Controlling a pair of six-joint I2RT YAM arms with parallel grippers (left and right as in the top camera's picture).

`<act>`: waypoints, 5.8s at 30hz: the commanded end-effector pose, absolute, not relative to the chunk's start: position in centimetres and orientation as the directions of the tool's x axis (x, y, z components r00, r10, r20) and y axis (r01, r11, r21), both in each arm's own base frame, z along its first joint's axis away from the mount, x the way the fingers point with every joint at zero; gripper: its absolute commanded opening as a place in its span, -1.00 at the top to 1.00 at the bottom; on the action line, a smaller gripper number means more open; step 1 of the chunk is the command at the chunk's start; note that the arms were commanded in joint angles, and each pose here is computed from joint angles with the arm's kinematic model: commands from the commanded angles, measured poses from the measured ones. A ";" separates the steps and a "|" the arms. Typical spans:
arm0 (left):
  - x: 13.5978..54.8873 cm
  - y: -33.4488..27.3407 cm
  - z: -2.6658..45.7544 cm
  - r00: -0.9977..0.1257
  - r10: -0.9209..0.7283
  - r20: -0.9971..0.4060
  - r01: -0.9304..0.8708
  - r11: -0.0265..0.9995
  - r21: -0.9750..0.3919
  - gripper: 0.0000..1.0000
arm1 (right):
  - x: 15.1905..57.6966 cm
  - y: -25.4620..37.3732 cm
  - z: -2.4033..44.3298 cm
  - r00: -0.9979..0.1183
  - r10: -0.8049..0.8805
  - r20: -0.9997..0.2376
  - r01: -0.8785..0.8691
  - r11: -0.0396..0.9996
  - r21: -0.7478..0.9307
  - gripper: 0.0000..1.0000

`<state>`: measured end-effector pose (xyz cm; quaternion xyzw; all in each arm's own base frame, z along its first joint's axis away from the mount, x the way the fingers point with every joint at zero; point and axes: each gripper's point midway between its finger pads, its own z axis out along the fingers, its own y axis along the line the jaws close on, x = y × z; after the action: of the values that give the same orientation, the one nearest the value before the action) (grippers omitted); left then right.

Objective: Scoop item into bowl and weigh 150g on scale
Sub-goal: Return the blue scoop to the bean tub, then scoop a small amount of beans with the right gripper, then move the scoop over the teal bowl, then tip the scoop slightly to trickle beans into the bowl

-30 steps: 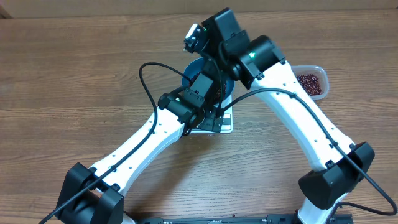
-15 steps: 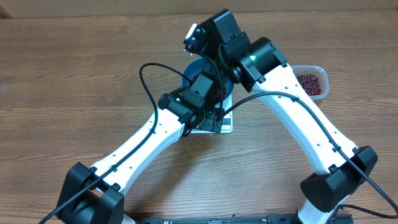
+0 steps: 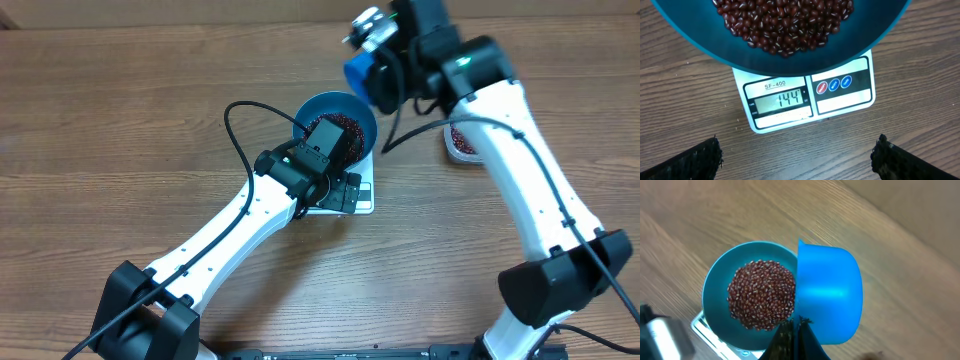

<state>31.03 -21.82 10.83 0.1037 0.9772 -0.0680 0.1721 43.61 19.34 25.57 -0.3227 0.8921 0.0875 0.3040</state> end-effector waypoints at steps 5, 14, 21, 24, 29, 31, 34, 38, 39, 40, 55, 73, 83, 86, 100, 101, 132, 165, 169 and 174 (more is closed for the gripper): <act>31.0 -22.0 10.6 -0.918 0.192 -0.347 0.237 0.967 -0.093 -0.99 | 45.7 11.0 28.8 -0.757 -0.129 -0.641 -0.338 0.916 0.214 0.93; 31.0 -22.0 10.6 -0.918 0.192 -0.347 0.237 0.967 -0.093 -0.99 | 45.1 -0.8 24.7 -0.865 0.070 -0.496 -0.041 0.977 0.209 0.92; 31.0 -22.0 10.6 -0.918 0.192 -0.347 0.237 0.967 -0.093 -0.99 | 44.0 -4.3 19.6 -0.906 0.103 -0.410 0.066 0.992 0.105 0.92; 31.0 -22.0 10.6 -0.918 0.192 -0.347 0.237 0.967 -0.093 -0.99 | 43.8 -4.3 17.3 -0.917 0.103 -0.385 0.069 0.992 0.103 0.92; 31.0 -22.0 10.6 -0.918 0.192 -0.347 0.237 0.967 -0.093 -0.99 | 43.1 -3.9 14.1 -0.932 0.104 -0.348 0.068 0.991 0.115 0.92; 31.0 -22.0 10.6 -0.918 0.192 -0.347 0.237 0.967 -0.093 -0.99 | 42.7 -3.1 13.3 -0.938 0.104 -0.330 0.056 0.987 0.153 0.92; 31.0 -22.0 10.6 -0.918 0.192 -0.347 0.237 0.967 -0.093 -0.99 | 42.4 -1.5 12.5 -0.943 0.101 -0.318 0.027 0.973 0.228 0.92; 31.0 -22.0 10.6 -0.918 0.192 -0.347 0.237 0.967 -0.093 -0.99 | 42.0 -0.9 11.6 -0.949 0.099 -0.298 0.024 0.969 0.246 0.92; 31.0 -22.0 10.6 -0.918 0.192 -0.347 0.237 0.967 -0.093 -0.99 | 41.9 -0.8 11.5 -0.950 0.099 -0.295 0.024 0.969 0.247 0.92; 31.0 -22.0 10.6 -0.918 0.192 -0.347 0.237 0.967 -0.093 -0.99 | 41.8 -0.8 11.4 -0.951 0.105 -0.290 0.031 0.968 0.250 0.92; 31.0 -22.0 10.6 -0.918 0.192 -0.347 0.237 0.967 -0.093 -0.99 | 42.7 -3.5 13.8 -0.913 0.278 -0.298 0.158 0.915 0.372 0.92; 31.0 -22.0 10.6 -0.918 0.192 -0.347 0.237 0.967 -0.093 -0.99 | 43.5 -3.5 23.2 -0.878 0.250 -0.407 0.026 0.876 0.482 0.93; 31.0 -22.0 10.6 -0.918 0.192 -0.347 0.237 0.967 -0.093 -0.99 | 43.3 4.0 29.3 -0.837 0.101 -0.537 -0.315 0.713 0.626 0.93; 31.0 -22.0 10.6 -0.918 0.192 -0.347 0.237 0.967 -0.093 -0.99 | 43.0 6.9 29.3 -0.817 0.002 -0.576 -0.413 0.695 0.589 0.93; 31.0 -22.0 10.6 -0.918 0.192 -0.347 0.237 0.967 -0.093 -0.99 | 42.5 18.5 26.2 -0.659 -0.434 -0.614 -0.647 0.744 0.168 0.93; 31.0 -22.0 10.6 -0.918 0.192 -0.347 0.237 0.967 -0.093 -0.99 | 42.2 19.5 26.1 -0.625 -0.481 -0.615 -0.680 0.723 0.125 0.93; 31.0 -22.0 10.6 -0.918 0.192 -0.347 0.237 0.967 -0.093 -0.99 | 42.1 22.4 26.2 -0.531 -0.571 -0.626 -0.724 0.689 -0.014 0.92; 31.0 -22.0 10.6 -0.918 0.192 -0.347 0.237 0.967 -0.093 -0.99 | 42.1 22.4 26.2 -0.531 -0.571 -0.626 -0.724 0.689 -0.014 0.91; 31.0 -22.0 10.6 -0.918 0.192 -0.347 0.237 0.967 -0.093 -0.99 | 42.1 22.5 26.2 -0.531 -0.571 -0.626 -0.724 0.689 -0.015 0.91; 31.0 -22.0 10.6 -0.918 0.192 -0.347 0.237 0.967 -0.093 -0.99 | 41.8 22.5 25.9 -0.530 -0.578 -0.620 -0.733 0.680 -0.007 0.93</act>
<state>31.04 -21.82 10.84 0.1037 0.9772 -0.0681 0.1723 41.94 22.28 24.90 -0.3708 0.8740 0.1206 0.2899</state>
